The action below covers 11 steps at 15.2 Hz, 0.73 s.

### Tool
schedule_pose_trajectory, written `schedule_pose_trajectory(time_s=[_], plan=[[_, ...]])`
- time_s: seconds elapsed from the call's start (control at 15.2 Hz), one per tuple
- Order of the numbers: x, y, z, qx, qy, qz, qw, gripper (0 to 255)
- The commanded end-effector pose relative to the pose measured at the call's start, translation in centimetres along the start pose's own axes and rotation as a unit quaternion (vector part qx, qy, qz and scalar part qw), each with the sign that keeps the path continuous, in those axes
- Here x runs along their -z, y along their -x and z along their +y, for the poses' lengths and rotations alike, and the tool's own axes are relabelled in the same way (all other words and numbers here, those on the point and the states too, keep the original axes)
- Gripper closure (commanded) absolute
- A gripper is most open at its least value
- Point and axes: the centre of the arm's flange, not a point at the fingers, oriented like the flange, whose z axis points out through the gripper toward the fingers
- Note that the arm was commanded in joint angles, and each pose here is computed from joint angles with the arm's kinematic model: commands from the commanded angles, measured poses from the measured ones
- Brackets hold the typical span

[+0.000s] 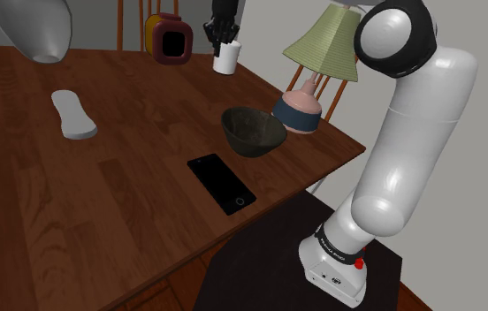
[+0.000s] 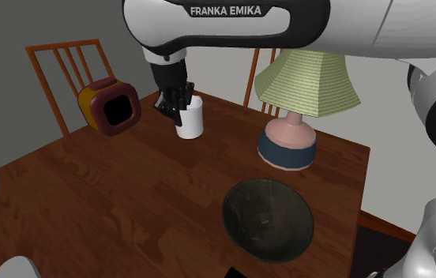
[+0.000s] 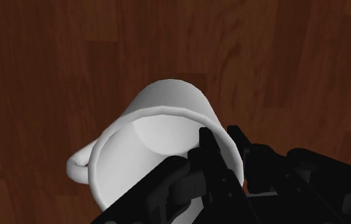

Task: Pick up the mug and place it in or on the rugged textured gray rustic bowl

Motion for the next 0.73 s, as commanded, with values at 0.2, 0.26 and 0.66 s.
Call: schedule_pose_trajectory(time_s=[0.2,0.26,0.66], plan=[[2.7,0.0,0.2,0.0,0.0,0.0,1.0,255],[3.2,0.0,0.2,0.0,0.0,0.0,1.0,255],[6.1,0.0,0.4,0.0,0.0,0.0,1.0,255]])
